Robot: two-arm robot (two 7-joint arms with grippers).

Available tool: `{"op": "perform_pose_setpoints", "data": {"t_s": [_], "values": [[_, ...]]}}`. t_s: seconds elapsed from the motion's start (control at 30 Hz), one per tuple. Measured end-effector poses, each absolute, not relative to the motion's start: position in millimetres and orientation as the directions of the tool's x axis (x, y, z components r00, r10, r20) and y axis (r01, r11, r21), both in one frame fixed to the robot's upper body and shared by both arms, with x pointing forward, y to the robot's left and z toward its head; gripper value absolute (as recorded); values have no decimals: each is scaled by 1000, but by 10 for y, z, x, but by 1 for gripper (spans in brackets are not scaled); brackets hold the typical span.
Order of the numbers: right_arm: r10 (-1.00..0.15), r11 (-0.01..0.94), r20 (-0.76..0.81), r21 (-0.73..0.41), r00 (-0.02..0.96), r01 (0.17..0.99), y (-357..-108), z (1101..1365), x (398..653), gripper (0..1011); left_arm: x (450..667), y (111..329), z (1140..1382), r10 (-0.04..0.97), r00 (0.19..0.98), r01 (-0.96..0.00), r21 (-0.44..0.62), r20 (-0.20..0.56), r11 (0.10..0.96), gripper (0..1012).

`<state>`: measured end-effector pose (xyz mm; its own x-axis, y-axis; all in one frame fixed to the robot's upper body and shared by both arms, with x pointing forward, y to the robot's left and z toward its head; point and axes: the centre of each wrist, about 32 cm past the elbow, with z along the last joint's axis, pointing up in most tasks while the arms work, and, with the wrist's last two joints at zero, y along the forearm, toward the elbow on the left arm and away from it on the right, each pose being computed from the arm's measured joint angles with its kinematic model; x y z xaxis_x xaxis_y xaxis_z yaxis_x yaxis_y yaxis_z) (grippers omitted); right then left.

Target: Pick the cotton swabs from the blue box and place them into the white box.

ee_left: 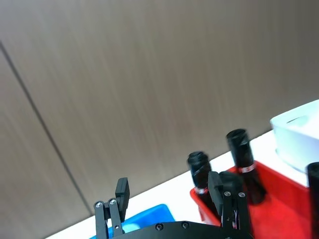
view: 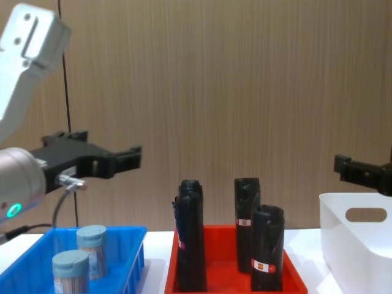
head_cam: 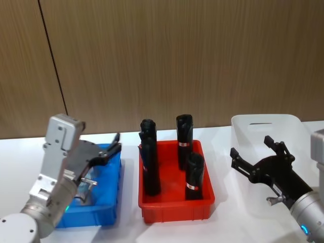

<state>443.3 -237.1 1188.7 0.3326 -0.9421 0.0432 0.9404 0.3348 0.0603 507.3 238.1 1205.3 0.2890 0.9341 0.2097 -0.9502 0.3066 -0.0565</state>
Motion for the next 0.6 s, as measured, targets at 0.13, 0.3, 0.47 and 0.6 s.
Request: {"op": "perform_pose_setpoints", "data": {"t_s": [0.13, 0.3, 0.47, 0.6], "values": [[-942, 335, 43, 60, 333, 940, -2371, 11887, 4433, 1002, 5098, 2469, 12045, 948, 257, -964, -19, 189, 265, 1003], [-942, 335, 43, 60, 333, 940, -2371, 11887, 4433, 1002, 5125, 2550, 12035, 958, 228, -973, 22, 172, 228, 1003], [-942, 335, 43, 60, 333, 940, -2371, 11887, 4433, 1002, 5154, 2624, 12019, 967, 205, -978, 68, 152, 196, 1003], [-942, 335, 43, 60, 333, 940, -2371, 11887, 4433, 1002, 5175, 2666, 12011, 972, 194, -978, 103, 133, 181, 1003]]}}
